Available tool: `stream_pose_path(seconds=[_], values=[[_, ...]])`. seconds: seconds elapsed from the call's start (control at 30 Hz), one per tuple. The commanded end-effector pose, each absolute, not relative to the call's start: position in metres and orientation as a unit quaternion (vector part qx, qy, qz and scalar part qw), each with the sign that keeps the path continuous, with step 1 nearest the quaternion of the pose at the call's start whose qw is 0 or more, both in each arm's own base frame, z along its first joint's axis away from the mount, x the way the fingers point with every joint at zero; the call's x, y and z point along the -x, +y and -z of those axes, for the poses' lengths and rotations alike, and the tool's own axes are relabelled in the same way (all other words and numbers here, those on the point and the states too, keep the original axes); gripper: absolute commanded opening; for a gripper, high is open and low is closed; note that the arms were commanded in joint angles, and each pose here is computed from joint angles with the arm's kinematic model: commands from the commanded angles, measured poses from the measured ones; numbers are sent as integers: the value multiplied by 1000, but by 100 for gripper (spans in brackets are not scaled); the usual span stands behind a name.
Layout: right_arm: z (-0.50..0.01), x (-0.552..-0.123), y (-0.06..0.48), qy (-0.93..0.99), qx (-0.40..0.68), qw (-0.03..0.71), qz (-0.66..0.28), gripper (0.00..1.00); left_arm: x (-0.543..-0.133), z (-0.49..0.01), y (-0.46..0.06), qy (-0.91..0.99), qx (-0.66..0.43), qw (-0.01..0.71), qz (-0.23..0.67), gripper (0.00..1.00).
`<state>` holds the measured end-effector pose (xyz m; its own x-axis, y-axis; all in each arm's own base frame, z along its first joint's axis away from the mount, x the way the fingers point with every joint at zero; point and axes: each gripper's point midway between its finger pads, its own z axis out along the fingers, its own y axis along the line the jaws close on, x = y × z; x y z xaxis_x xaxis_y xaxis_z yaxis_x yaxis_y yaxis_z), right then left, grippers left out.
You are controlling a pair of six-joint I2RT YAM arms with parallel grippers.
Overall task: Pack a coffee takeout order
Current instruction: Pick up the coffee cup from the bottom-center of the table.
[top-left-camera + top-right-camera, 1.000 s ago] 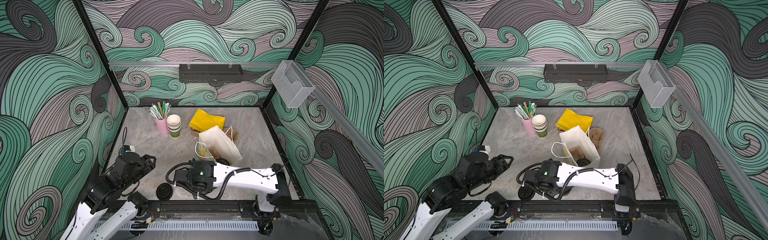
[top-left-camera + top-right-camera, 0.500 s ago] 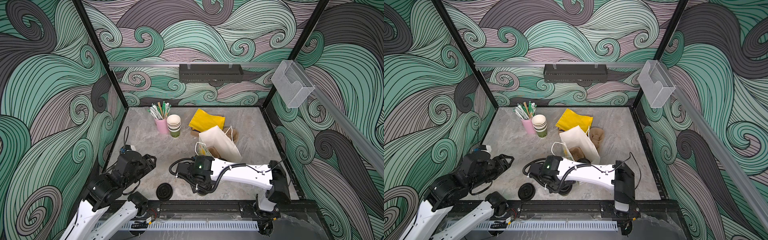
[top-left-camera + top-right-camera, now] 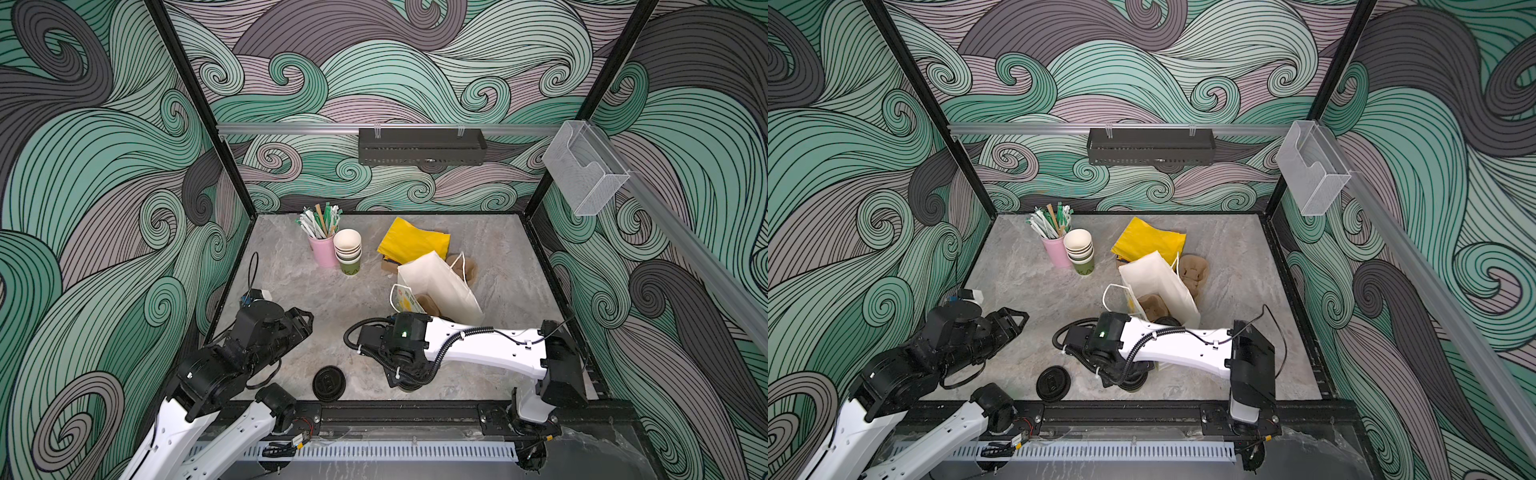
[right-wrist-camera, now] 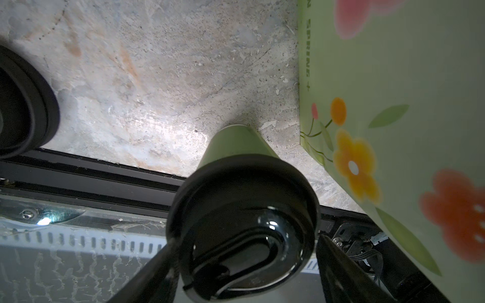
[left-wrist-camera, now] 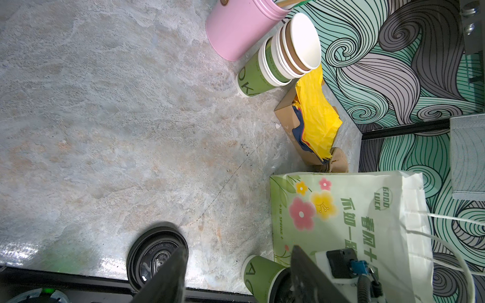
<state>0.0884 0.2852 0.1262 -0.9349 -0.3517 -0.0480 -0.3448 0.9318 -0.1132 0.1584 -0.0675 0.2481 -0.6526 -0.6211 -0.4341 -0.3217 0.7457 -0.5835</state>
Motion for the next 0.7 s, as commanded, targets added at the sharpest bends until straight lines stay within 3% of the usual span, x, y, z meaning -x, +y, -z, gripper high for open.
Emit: stream_pose_path(seconds=[0.0,0.27,0.67], values=[[-130,-88,282,984,172,32,44,81,-163,-248,-67,876,276,321,230,65],[-125,-87,281,983,175,27,44,81,-164,-248,-68,876,278,320,230,65],[-125,-85,280,984,172,25,32,72,-166,-248,-70,877,278,318,231,65]])
